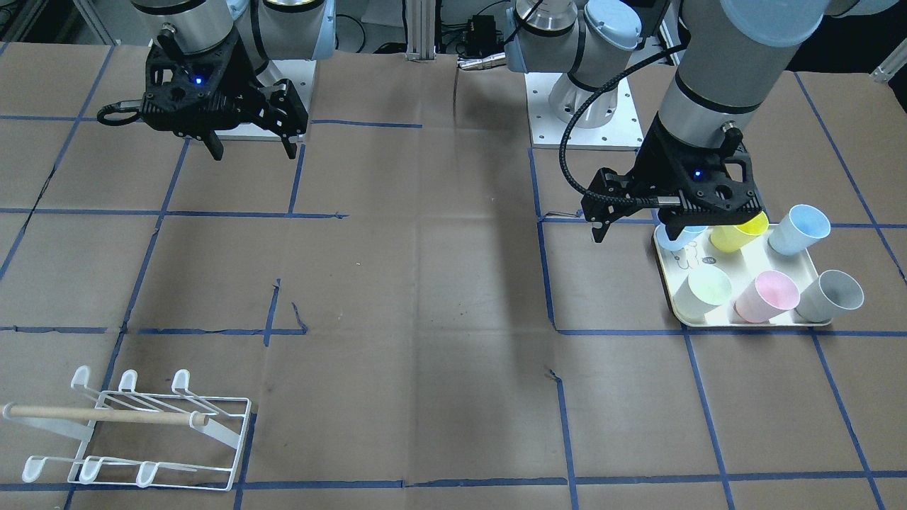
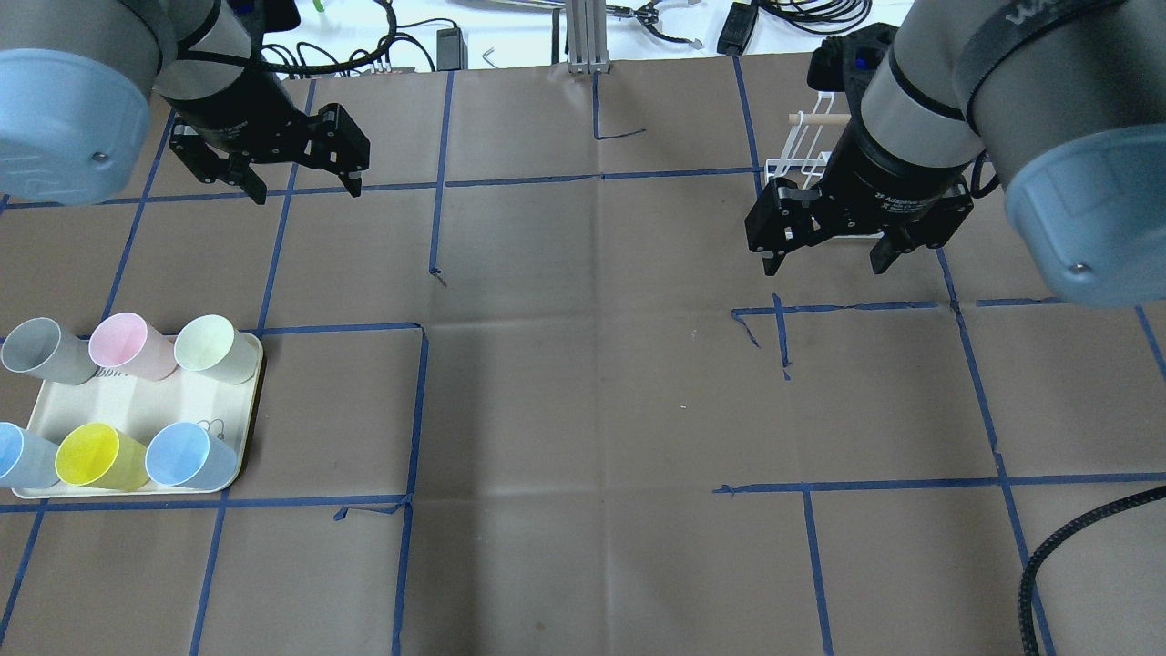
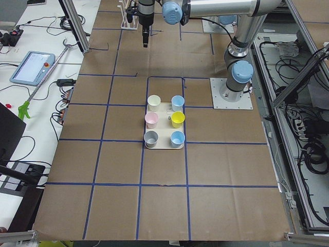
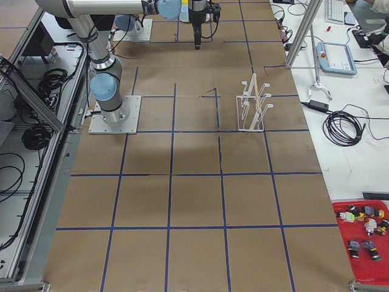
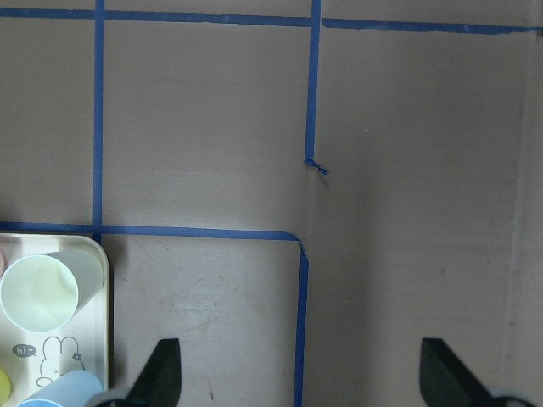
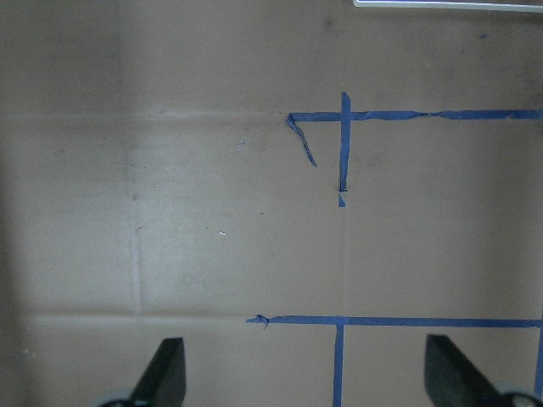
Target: Transfer IKEA cup to right arm and place on rack
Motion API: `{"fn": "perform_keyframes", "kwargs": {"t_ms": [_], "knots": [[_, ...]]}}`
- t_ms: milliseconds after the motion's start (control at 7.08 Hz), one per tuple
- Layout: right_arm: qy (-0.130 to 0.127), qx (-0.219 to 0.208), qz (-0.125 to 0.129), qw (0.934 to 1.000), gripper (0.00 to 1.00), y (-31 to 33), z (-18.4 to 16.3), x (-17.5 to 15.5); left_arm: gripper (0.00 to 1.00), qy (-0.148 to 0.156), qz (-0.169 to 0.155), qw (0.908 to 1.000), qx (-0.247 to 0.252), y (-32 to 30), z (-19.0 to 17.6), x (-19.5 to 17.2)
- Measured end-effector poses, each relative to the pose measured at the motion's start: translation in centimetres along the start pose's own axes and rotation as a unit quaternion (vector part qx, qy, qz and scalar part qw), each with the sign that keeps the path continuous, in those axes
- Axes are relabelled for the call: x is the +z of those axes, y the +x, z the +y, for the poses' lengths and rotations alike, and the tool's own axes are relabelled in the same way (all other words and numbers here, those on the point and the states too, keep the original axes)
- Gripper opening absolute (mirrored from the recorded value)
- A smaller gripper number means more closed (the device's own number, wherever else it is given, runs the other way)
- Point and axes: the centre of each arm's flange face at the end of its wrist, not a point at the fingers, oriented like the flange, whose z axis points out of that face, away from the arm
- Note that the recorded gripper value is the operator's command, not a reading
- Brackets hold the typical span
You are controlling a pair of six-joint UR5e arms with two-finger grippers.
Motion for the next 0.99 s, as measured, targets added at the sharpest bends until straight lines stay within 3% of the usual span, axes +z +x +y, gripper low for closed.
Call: {"fn": "perform_keyframes", "kwargs": {"t_ms": [989], "knots": [[-0.016, 0.001, 0.001, 0.9999, 1.0, 0.1, -1.0, 1.4, 1.0, 0.0, -0.001, 1.0, 0.0, 0.0, 0.2, 0.0]]}}
